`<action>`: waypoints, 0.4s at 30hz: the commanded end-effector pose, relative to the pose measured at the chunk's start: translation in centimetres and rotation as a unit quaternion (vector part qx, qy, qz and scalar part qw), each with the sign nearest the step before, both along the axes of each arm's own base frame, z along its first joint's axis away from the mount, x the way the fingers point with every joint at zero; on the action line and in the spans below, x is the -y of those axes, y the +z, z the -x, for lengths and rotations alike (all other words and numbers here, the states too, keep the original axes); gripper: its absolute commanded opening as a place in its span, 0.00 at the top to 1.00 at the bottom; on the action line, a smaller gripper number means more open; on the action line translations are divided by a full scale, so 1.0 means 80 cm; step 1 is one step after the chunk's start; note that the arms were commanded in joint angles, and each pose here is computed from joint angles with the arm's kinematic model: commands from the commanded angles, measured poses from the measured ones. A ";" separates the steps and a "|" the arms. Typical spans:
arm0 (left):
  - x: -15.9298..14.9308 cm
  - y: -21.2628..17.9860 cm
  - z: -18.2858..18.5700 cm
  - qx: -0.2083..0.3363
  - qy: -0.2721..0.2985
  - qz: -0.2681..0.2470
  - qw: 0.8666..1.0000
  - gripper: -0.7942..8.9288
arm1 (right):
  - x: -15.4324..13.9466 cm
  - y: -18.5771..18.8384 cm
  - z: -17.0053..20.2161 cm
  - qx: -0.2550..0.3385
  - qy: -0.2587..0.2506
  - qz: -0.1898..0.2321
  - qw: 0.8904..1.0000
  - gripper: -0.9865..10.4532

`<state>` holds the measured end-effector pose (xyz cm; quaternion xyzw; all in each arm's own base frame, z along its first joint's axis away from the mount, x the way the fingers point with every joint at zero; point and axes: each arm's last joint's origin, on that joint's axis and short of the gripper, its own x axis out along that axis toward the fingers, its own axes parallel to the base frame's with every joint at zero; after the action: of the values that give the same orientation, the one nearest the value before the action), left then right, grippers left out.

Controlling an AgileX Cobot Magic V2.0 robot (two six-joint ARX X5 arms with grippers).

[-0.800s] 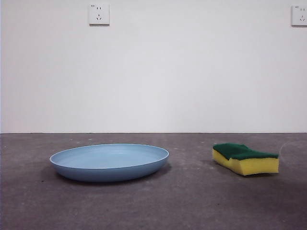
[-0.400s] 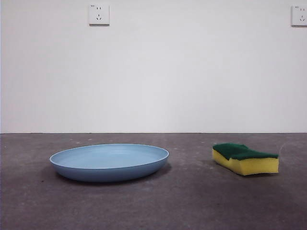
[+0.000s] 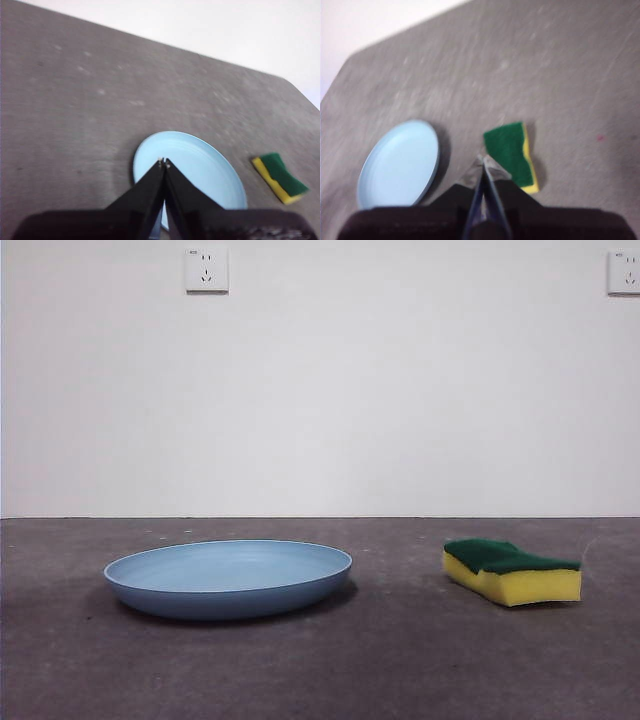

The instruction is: Pick up the plate,pick up the cloth,clean the plate with the cloth

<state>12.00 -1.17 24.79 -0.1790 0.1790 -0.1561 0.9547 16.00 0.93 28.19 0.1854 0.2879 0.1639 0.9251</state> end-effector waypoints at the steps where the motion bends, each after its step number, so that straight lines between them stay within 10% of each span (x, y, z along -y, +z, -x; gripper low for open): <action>1: 0.002 0.008 -0.014 -0.012 -0.035 -0.009 0.999 0.92 | -0.001 0.003 -0.013 -0.018 0.040 0.025 0.999 0.91; 5: 0.005 0.014 -0.033 -0.040 -0.087 -0.003 0.995 0.91 | -0.001 0.003 -0.025 -0.055 0.051 0.038 0.996 0.86; 10: 0.008 0.016 -0.053 -0.088 -0.104 0.008 0.991 0.53 | -0.001 0.000 -0.034 -0.070 0.052 0.037 0.995 0.56; 12: 0.009 0.016 -0.061 -0.099 -0.108 0.009 0.989 0.53 | -0.001 0.000 -0.034 -0.071 0.051 0.038 0.995 0.54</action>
<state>16.86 -1.84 26.04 -0.1899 0.2921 -0.2328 0.9080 18.69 0.96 28.03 0.1529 0.3708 0.1829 0.8976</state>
